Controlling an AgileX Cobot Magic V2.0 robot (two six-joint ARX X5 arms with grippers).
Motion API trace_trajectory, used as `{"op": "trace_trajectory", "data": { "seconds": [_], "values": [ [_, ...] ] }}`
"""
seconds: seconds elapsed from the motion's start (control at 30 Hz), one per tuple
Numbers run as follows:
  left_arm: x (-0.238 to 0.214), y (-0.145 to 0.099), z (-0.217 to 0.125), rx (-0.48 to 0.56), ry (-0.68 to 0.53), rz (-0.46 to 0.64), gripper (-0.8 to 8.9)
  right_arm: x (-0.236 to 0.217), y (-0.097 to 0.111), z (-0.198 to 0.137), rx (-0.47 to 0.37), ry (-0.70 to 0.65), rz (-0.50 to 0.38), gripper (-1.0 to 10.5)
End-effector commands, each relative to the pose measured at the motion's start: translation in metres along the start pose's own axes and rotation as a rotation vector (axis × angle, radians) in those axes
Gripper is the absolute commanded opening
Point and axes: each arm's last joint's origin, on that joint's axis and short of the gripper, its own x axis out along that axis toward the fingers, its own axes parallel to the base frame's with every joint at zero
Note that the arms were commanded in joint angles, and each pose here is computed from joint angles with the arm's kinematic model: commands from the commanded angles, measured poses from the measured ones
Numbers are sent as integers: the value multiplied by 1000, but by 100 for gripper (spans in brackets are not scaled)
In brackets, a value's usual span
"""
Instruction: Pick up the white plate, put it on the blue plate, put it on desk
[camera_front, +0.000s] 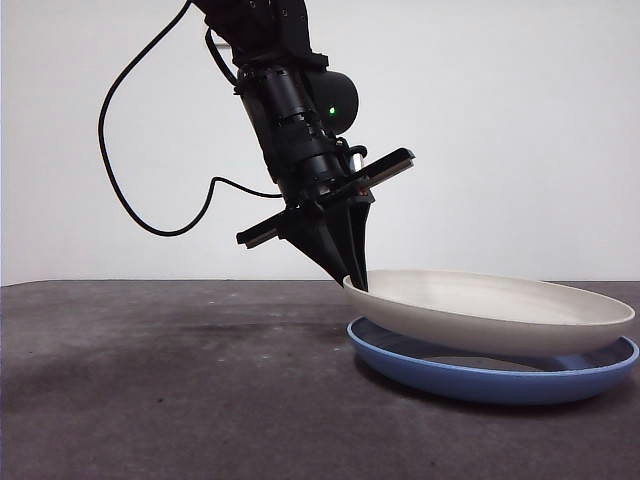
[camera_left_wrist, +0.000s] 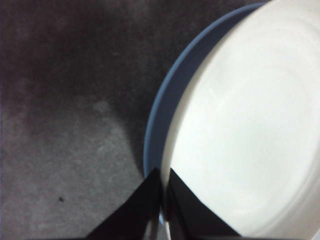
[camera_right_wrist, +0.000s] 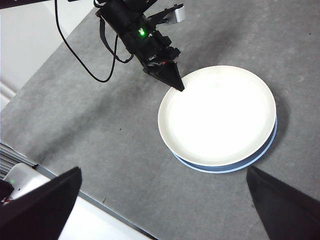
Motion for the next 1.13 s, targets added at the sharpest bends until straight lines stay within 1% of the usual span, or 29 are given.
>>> {"op": "trace_trajectory", "data": {
  "seconds": [0.03,0.43,0.47,0.53,0.6,0.67,0.87,0.97,1.0,1.13],
  "values": [
    [9,-3,5,9,1,-5,10,-4,3,3,-12,-19,8,594],
    [12,-9,3,26,11,-7,11,-4,3,3,-13,-20,8,594],
    [12,-10,3,30,10,-7,25,-4,3,3,-13,-20,8,594],
    [12,-10,3,30,9,-8,98,-4,3,3,-13,-19,8,594],
    [12,-10,3,29,10,-8,221,-4,3,3,-13,-19,8,594],
    [12,-10,3,29,10,-11,314,-4,3,3,-14,-20,8,594],
    [4,-14,6,30,3,-29,335,-4,3,3,-17,-20,8,594],
    [-10,-20,9,47,-13,-31,474,-4,3,3,-17,-19,8,594],
    [-15,-21,10,56,-16,-32,502,-4,3,3,-17,-19,8,594],
    [-41,-27,9,104,2,-25,510,-4,3,3,-16,-19,7,594]
  ]
}}
